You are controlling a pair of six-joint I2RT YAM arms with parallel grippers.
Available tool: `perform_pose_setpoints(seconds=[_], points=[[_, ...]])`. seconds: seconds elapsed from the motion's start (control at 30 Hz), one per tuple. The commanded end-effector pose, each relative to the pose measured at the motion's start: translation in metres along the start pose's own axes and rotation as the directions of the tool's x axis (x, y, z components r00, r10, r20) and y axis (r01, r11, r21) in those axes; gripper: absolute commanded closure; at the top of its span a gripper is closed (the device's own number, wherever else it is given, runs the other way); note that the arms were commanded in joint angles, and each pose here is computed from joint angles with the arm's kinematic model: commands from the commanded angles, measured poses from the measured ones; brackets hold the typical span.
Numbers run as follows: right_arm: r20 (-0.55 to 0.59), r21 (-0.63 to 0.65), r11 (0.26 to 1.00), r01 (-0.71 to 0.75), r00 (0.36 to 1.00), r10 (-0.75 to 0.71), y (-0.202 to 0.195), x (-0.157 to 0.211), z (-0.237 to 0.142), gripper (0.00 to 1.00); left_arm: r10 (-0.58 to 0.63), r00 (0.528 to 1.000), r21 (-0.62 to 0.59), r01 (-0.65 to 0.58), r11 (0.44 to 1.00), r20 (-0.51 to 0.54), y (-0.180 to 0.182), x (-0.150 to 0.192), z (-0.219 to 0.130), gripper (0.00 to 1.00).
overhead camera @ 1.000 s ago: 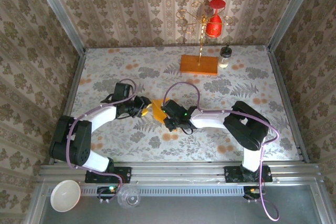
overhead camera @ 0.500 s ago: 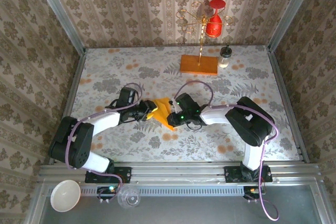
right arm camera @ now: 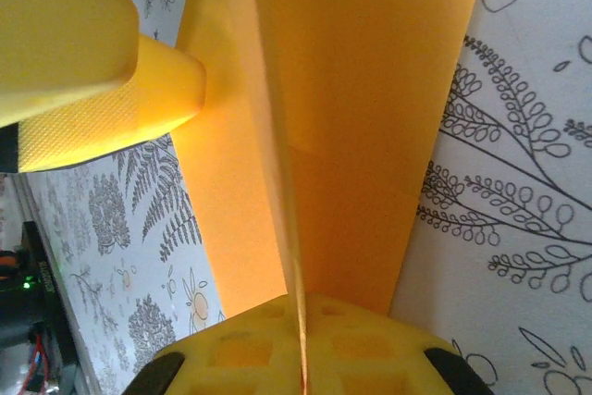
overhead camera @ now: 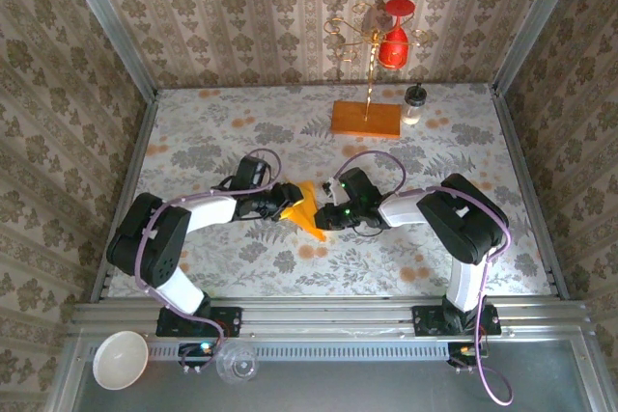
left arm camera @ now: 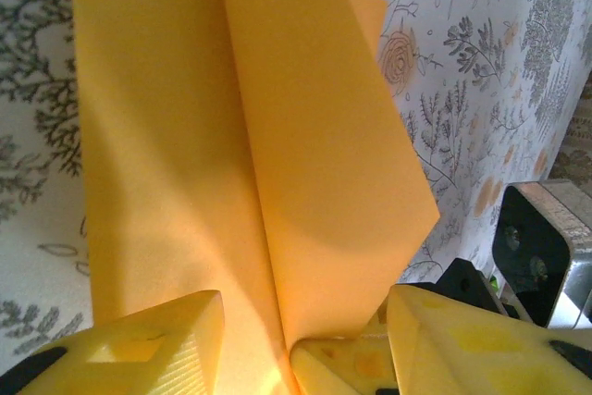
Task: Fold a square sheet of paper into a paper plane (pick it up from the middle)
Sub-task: Fourth fold the wing at the center of the table.
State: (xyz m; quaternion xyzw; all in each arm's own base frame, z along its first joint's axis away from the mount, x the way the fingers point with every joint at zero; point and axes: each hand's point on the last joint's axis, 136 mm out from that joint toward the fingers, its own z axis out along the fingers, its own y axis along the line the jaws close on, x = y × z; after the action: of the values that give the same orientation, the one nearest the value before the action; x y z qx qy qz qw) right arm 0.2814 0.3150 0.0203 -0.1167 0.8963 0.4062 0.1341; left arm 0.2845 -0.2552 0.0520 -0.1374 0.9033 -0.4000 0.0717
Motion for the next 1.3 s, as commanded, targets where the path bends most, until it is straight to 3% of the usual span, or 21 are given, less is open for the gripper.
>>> perform_pose_setpoints(seconds=[0.0, 0.53, 0.73, 0.97, 1.27], points=[[-0.055, -0.001, 0.999, -0.053, 0.997, 0.053, -0.009, 0.016, 0.004, 0.89, 0.057, 0.998, -0.02, -0.057, 0.998, -0.015, -0.003, 0.0, 0.004, 0.48], [-0.063, 0.018, 0.997, -0.077, 0.995, 0.078, -0.016, 0.019, 0.006, 0.87, 0.041, 0.998, -0.177, -0.05, 0.983, -0.054, 0.019, 0.004, 0.016, 0.46], [-0.054, 0.012, 0.997, -0.081, 0.995, 0.082, -0.011, 0.015, 0.0, 0.82, 0.012, 0.997, -0.297, -0.035, 0.954, -0.08, 0.039, 0.009, 0.015, 0.46], [-0.03, -0.007, 0.996, -0.086, 0.996, 0.086, 0.006, 0.009, -0.019, 0.7, -0.024, 0.993, -0.416, -0.027, 0.909, -0.118, 0.061, 0.019, 0.013, 0.46], [-0.055, 0.003, 0.994, -0.105, 0.993, 0.105, 0.005, 0.019, -0.021, 0.7, -0.065, 0.988, -0.468, -0.01, 0.884, -0.144, 0.074, 0.026, 0.016, 0.46]])
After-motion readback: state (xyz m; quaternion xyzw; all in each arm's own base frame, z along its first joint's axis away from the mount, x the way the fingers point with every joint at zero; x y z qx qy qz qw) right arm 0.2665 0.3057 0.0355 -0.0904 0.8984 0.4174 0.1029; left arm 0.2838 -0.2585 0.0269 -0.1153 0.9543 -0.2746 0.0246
